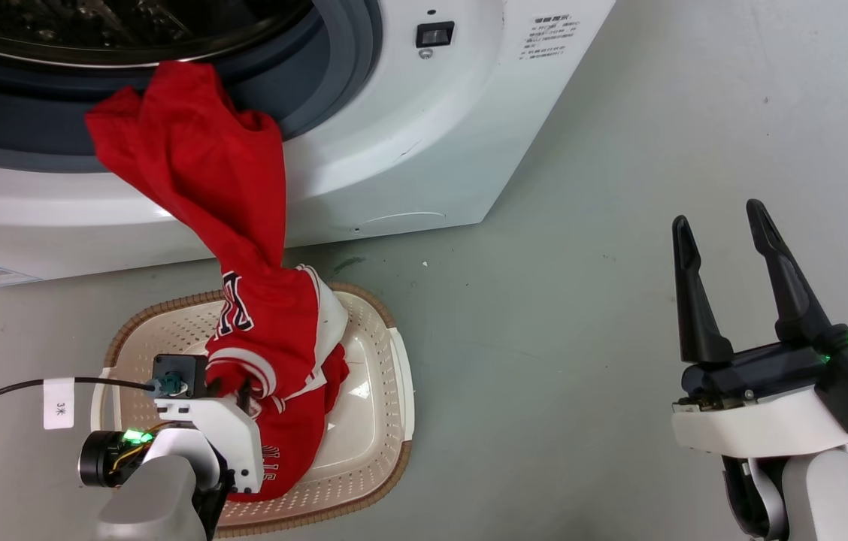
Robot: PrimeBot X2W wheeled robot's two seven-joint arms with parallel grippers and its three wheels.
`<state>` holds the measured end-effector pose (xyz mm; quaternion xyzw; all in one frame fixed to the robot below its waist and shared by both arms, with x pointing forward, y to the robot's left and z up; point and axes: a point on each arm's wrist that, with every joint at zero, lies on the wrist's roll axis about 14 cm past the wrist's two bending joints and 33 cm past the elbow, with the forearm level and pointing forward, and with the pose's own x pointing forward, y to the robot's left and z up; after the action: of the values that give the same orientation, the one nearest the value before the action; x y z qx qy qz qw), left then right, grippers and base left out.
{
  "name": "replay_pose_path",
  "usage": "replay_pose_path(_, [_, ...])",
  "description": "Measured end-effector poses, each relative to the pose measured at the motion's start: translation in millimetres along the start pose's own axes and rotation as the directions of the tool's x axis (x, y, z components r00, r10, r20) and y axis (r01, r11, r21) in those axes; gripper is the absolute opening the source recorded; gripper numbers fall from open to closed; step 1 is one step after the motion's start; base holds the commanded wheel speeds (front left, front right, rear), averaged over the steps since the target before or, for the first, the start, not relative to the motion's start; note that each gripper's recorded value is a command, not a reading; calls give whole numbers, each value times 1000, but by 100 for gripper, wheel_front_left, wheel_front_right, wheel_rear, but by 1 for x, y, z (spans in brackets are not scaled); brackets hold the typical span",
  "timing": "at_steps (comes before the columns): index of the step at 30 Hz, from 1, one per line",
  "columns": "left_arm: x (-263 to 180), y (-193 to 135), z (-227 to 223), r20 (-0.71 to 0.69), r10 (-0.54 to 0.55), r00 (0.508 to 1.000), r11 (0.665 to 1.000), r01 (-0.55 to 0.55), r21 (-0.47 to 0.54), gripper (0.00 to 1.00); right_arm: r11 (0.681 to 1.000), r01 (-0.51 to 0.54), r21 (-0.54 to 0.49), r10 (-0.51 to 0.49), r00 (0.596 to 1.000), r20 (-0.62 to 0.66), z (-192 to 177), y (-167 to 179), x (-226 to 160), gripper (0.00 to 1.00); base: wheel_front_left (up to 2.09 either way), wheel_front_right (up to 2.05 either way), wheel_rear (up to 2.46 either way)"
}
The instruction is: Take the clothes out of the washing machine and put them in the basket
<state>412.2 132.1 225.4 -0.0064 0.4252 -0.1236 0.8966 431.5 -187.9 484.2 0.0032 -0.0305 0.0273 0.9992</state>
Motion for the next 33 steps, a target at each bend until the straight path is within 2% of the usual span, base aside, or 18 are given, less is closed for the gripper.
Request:
replay_pose_path(10, [-7,2,3,-1,10,1000,1000,-10,6,100,1000,0,7,-1,1000,16,7,0,-2,100,0,0,0])
replay_pose_path(16, [-12,5,20,57,27,998,1000,-27,-1,100,1000,-5,13,5,999,35,15,3,-6,100,0,0,0])
replay_pose_path(20, [-11,8,60,173,55,983,998,-48,-44,100,1000,-1,19,1,999,36,17,3,-10,100,0,0,0])
replay_pose_path(25, [-9,9,112,326,77,942,997,-66,-47,100,1000,11,15,-12,1000,27,15,-2,-12,100,0,0,0])
replay_pose_path(33, [9,27,131,365,136,921,990,-113,-85,100,1000,31,6,-30,999,-9,1,-9,-8,100,0,0,0])
